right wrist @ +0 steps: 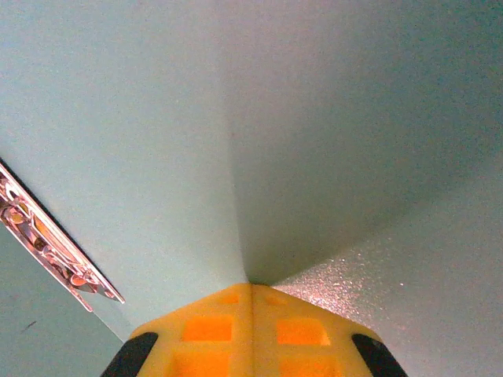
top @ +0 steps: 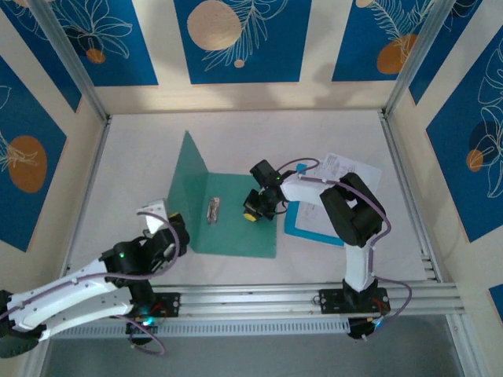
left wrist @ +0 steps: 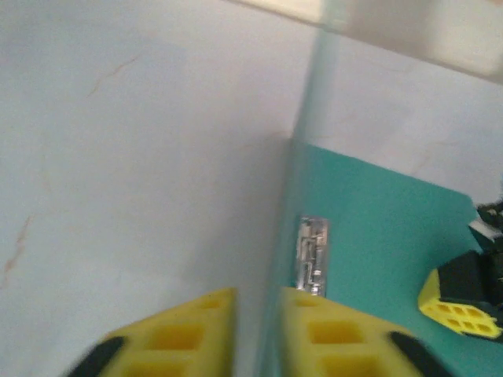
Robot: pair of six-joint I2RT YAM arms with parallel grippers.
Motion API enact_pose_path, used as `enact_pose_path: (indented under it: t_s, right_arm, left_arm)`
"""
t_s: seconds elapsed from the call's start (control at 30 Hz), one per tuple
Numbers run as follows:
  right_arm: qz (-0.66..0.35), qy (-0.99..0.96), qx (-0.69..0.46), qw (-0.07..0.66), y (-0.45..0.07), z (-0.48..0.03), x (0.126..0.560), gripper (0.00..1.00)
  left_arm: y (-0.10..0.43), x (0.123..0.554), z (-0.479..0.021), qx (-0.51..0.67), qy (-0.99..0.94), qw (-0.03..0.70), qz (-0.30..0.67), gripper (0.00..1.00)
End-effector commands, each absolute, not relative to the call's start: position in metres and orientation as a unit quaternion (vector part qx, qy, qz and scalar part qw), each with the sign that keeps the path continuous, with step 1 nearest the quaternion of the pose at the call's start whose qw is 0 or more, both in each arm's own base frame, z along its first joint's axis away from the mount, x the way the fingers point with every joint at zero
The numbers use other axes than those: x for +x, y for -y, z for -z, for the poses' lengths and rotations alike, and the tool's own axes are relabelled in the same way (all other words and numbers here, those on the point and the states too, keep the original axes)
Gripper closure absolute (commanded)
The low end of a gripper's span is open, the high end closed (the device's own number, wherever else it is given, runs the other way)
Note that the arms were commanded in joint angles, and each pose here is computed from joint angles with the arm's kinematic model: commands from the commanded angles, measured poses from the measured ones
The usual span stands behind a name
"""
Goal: Put the files into the folder
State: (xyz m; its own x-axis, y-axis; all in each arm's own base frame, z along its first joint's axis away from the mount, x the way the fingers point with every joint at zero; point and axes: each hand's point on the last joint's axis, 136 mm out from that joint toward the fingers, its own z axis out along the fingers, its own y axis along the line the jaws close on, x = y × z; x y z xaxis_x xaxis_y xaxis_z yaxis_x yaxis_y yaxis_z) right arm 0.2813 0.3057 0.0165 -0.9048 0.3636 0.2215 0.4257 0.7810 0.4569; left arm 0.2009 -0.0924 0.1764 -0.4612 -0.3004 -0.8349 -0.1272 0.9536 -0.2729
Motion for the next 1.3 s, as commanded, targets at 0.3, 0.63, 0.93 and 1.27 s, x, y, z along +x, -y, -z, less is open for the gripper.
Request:
enact_pose_path:
  t_s: [0.3, 0.63, 0.93, 1.27]
  right_arm:
    - [0.187, 0.951, -0.224, 0.105, -0.278, 0.019, 0.257, 1.00]
    - [0.182, 0.953, -0.219, 0.107, -0.277, 0.021, 0.257, 1.00]
    - [0.170, 0.959, -0.202, 0.103, -0.278, 0.018, 0.263, 1.00]
    - [0.160, 0.963, -0.189, 0.109, -0.270, 0.017, 0.274, 1.00]
  left_arm:
    - [0.025, 0.158, -0.113, -0.293, -0.852, 0.421, 0.105, 0.55]
    - [0.060, 0.143, -0.087, -0.322, -0.895, 0.261, 0.163, 0.38]
    - [0.121, 0.185, -0.223, -0.192, -0.904, 0.296, 0.243, 0.42]
    - [0.158, 0.267, -0.143, -0.116, -0.958, 0.191, 0.178, 0.56]
